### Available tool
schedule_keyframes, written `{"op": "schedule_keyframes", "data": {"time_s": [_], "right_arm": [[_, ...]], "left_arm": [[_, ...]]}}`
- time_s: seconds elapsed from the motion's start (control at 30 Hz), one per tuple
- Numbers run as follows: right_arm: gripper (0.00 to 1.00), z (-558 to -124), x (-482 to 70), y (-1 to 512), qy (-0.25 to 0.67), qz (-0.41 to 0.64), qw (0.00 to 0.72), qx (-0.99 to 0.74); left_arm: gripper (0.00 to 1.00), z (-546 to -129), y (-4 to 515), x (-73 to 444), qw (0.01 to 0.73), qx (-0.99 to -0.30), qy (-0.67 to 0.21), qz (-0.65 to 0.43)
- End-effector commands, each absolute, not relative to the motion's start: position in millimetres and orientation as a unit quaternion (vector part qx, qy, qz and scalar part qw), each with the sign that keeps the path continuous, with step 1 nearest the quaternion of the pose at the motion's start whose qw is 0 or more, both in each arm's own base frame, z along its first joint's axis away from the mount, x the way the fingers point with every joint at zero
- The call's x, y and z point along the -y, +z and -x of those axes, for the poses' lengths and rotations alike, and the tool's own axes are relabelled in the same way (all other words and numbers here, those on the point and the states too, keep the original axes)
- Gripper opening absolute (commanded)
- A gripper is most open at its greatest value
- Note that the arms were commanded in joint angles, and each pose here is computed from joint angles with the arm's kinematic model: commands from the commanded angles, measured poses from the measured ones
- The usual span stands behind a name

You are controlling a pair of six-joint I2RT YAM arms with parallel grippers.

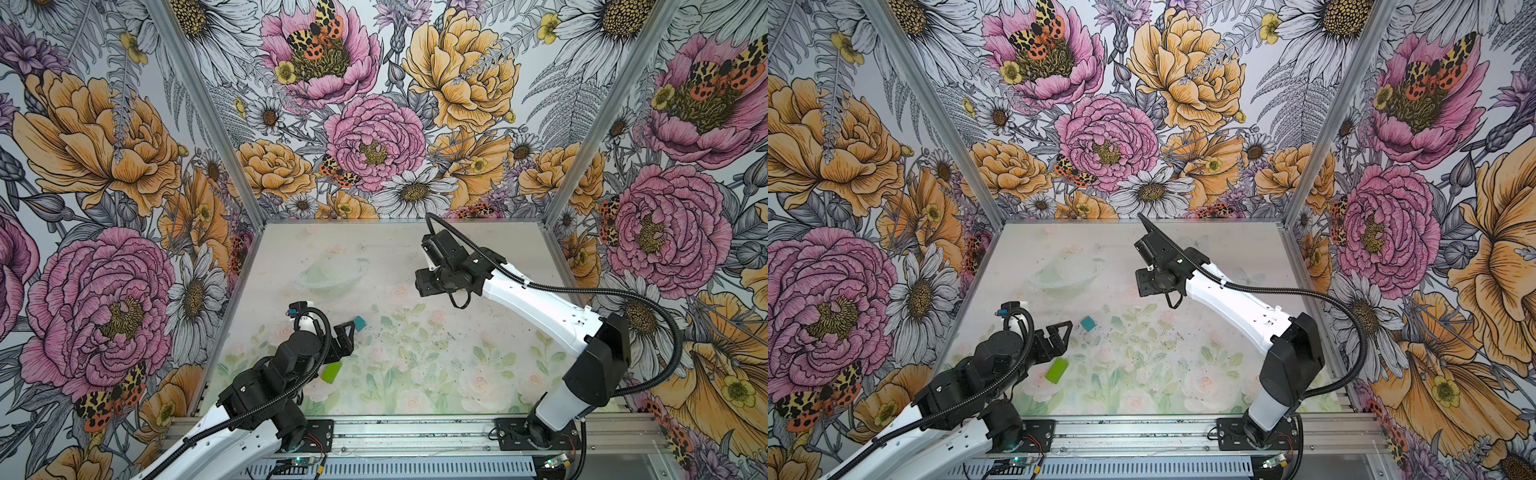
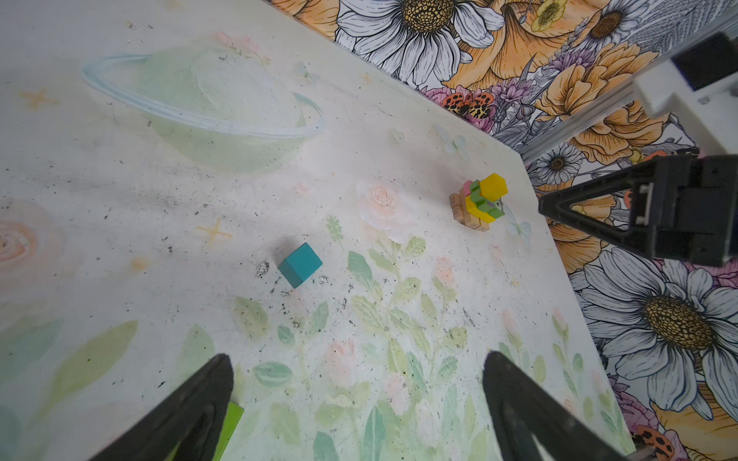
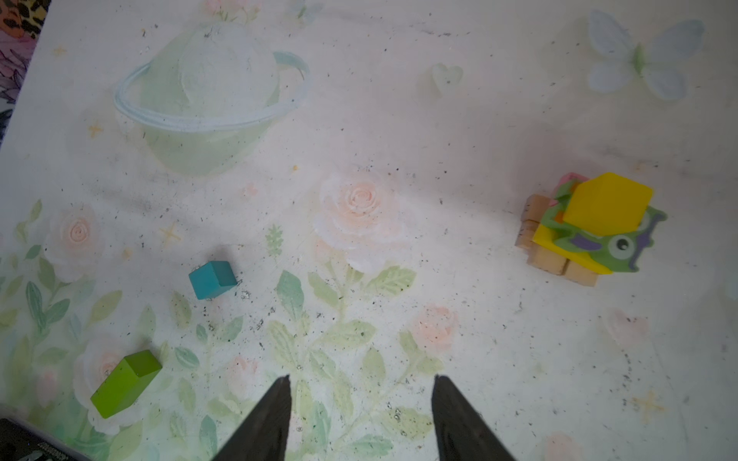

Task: Build the wood block tower
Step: 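Move the right gripper toward the teal cube while the left arm lowers, then lower the right gripper onto the teal cube and close on it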

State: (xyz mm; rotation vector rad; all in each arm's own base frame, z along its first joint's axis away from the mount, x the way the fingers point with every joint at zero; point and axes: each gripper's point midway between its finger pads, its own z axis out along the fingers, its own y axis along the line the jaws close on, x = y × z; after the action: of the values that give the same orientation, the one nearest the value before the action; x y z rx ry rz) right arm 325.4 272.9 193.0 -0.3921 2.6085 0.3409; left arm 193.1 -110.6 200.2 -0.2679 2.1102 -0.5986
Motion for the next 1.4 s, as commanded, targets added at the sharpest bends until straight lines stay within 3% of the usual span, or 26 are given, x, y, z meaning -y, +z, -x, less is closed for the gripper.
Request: {"op": "schedule_keyframes", "data": {"time_s": [0.0,0.47,1.37], "right_arm": [[0.57,-326,-305,173,0.166,0.161,0.221,-0.948],[0.63,-300,-403,99,0.219,0.241,0.151,-0.933],[0.60,-298,-454,69,0.237,0.273,0.128,-0.924]], "left_arm": [[0.99,-190,194,101,0.447,-0.858,-0.224,0.120],[0.99,-189,196,94,0.435,-0.862,-0.220,0.139],[0.99,-182,196,84,0.441,-0.854,-0.231,0.152]]}}
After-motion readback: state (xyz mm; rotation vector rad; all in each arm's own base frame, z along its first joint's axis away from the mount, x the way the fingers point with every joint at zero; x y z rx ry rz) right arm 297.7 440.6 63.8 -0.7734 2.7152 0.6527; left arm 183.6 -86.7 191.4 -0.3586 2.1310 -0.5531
